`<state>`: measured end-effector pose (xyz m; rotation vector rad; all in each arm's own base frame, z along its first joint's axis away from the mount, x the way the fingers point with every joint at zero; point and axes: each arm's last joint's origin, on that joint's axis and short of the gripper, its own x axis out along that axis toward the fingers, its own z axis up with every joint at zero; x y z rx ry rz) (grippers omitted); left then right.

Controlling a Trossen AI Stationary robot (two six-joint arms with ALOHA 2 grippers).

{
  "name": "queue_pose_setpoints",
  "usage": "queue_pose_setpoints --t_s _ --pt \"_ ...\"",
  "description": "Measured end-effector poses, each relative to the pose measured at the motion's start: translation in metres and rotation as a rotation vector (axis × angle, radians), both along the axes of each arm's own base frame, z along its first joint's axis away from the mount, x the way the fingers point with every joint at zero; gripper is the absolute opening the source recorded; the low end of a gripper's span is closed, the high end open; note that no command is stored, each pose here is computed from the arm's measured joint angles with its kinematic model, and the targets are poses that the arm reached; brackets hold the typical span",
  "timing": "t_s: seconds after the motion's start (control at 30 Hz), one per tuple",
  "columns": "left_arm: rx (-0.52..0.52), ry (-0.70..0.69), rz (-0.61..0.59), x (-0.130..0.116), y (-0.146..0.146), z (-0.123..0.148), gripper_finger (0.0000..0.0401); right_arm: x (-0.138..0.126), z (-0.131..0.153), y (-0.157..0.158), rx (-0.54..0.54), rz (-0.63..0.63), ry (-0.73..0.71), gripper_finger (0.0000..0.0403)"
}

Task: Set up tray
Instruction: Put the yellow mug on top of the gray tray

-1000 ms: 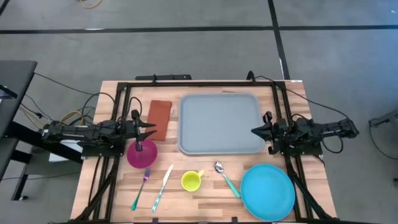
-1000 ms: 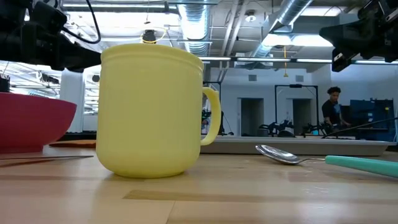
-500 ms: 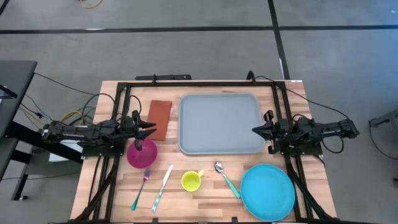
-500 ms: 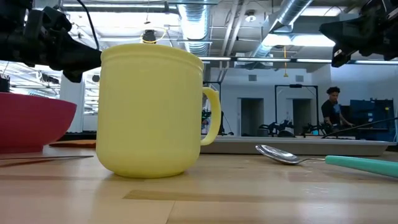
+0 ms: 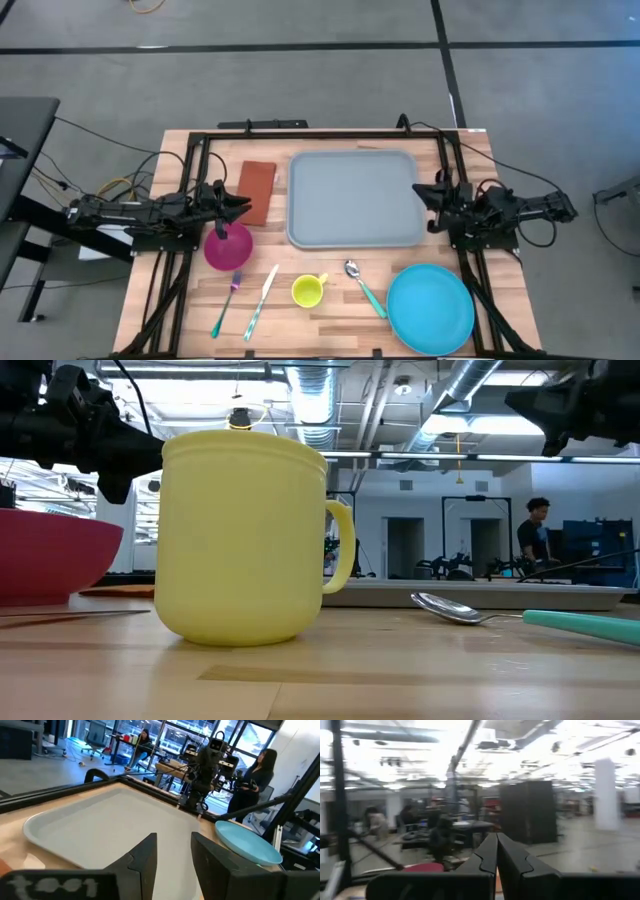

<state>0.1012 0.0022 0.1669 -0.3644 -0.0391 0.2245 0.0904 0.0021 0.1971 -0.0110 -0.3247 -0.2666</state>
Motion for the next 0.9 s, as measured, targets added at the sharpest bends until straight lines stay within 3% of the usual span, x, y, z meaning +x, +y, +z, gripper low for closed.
queue_pose_setpoints --t_s 0.2,0.43,0.53,0.77,0.9 --pt "-0.003 -0.044 0.077 -0.001 0.002 0.005 0.0107 0.0 0.0 0.0 0.045 0.022 -0.01 0.0008" --pt "0.138 -0.095 0.05 -0.004 0.001 0.042 0.0107 0.001 -0.001 0.001 0.116 0.075 -0.027 0.0039" --pt "0.216 -0.043 0.031 0.003 0.0 0.055 0.0107 0.0 0.002 0.001 0.149 0.092 -0.054 0.0062" --pt "0.307 0.114 0.178 0.028 0.003 0.077 0.0107 0.001 0.032 0.002 0.172 0.122 -0.13 0.012" --pt "0.326 0.197 0.192 0.045 0.003 0.078 0.0107 0.015 0.049 0.008 0.163 0.194 -0.052 0.0147"
